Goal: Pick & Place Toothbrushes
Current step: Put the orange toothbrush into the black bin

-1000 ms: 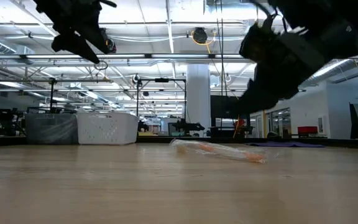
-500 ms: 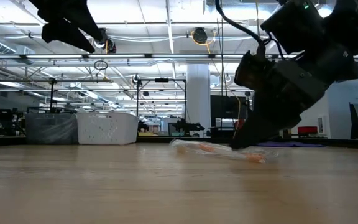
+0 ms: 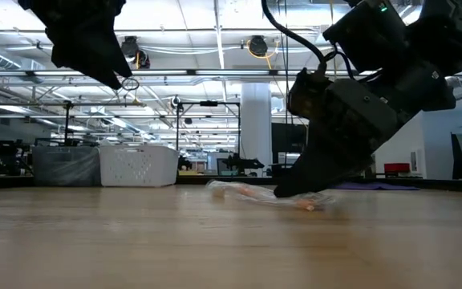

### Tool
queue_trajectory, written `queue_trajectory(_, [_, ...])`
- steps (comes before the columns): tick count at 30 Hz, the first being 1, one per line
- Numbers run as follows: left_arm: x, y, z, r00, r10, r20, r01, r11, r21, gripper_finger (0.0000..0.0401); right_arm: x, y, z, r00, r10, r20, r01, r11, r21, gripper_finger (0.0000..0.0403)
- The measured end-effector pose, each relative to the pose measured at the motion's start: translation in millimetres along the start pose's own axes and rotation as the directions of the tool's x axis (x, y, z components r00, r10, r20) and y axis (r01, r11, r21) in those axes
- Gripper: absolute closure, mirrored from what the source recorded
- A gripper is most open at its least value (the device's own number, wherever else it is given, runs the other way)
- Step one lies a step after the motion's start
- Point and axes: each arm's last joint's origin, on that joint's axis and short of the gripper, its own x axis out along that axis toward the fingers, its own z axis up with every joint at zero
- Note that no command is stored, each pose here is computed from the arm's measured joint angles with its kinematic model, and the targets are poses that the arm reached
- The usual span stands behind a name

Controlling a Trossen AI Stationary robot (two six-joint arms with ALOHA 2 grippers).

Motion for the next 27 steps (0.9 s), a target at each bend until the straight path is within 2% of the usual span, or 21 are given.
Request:
queue_trajectory(2, [4,-2,-2,1.000,0.010,-0.011,-0.009,1.000,0.006,0.0157,0,-2,-3,0.999,-0.020,-0.032,0.021,1.000,0.021,0.0324])
queue_trajectory(5, [7,-5,-5,1.000,0.020,-0.022,-0.020,1.000,0.017,0.0157,0,-4,-8,0.995,-0.044,-0.090,0.049,0.997,0.053,0.0377])
queue_trajectory(7, [10,-6,-6,0.999,0.027,-0.028,-0.027,1.000,0.016,0.0157,0,-5,-10,0.993,-0.054,-0.105,0.059,0.997,0.051,0.0394])
queue_trajectory(14, [12,-7,-7,0.999,0.032,-0.031,-0.032,0.999,0.008,0.0158,-5,-3,-4,0.995,-0.047,-0.083,0.050,0.998,0.037,0.0402])
queue_trajectory(19, [12,-7,-7,0.999,0.031,-0.031,-0.031,0.999,-0.012,0.0157,-29,0,14,0.997,-0.074,-0.016,0.073,0.997,-0.031,0.0403])
queue_trajectory(24, [12,-12,-3,1.000,-0.014,0.006,0.014,0.999,-0.038,0.0157,-67,5,42,0.983,-0.132,0.131,0.141,0.988,-0.060,0.0403])
queue_trajectory(27, [12,-18,2,0.997,-0.065,0.052,0.067,0.997,-0.046,0.0157,-89,10,56,0.965,-0.130,0.228,0.151,0.985,-0.080,0.0403])
